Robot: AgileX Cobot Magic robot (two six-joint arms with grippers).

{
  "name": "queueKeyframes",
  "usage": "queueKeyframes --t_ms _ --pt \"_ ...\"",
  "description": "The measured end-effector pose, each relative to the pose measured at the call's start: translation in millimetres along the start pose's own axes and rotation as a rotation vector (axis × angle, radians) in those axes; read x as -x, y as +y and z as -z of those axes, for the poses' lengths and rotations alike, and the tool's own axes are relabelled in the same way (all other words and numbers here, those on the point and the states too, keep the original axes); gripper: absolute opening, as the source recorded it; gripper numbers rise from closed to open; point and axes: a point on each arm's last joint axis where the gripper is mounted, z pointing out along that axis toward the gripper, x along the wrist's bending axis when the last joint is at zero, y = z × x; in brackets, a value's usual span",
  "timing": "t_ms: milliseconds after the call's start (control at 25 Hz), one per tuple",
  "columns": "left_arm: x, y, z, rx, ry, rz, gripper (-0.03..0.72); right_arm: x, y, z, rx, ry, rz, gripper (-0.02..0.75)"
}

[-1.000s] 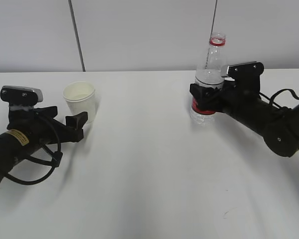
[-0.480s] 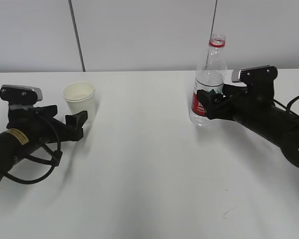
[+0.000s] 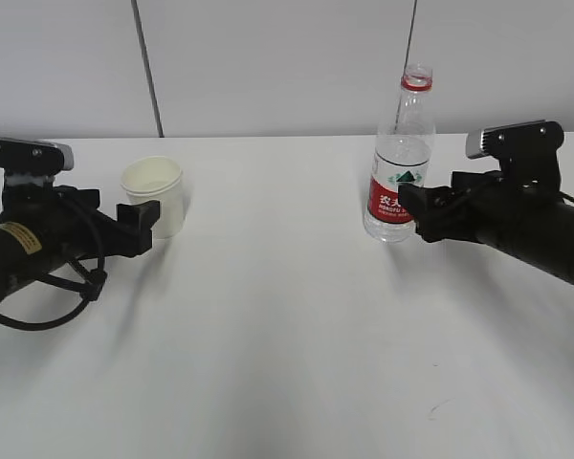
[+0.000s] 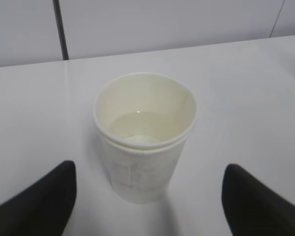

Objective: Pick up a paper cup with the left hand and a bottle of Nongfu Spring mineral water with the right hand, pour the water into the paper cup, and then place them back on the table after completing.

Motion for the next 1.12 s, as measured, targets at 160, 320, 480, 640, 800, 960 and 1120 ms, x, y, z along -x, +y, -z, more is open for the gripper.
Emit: queueKeyframes --t_ms 160,320,480,640,800,960,1120 --pt "0.0 13.4 9.5 -0.046 0.016 -0.011 0.556 -0.4 11.6 13.2 -0.068 -0.018 0.029 0.596" --pt "-0.4 24.0 21.8 -0.122 0.038 -0.021 0.556 0.2 23.3 28.1 -0.141 -0.046 0.057 0.59" --pt "-1.3 30.8 34.1 -0.202 0.065 -0.018 0.554 1.8 29.9 44.3 -0.23 -0.094 0.005 0.589" --pt "-2.3 33.2 47.6 -0.312 0.098 0.008 0.554 3.3 37.0 62.5 -0.305 -0.16 -0.115 0.589" --pt "-2.7 37.6 65.4 -0.417 0.139 0.06 0.552 4.3 45.9 87.6 -0.382 -0.231 -0.166 0.589" --pt "-2.1 41.6 82.6 -0.565 0.18 0.136 0.552 5.4 50.9 109.7 -0.49 -0.302 -0.206 0.589" --pt "0.2 47.6 94.6 -0.764 0.203 0.202 0.552 4.0 56.6 126.6 -0.649 -0.364 -0.31 0.588"
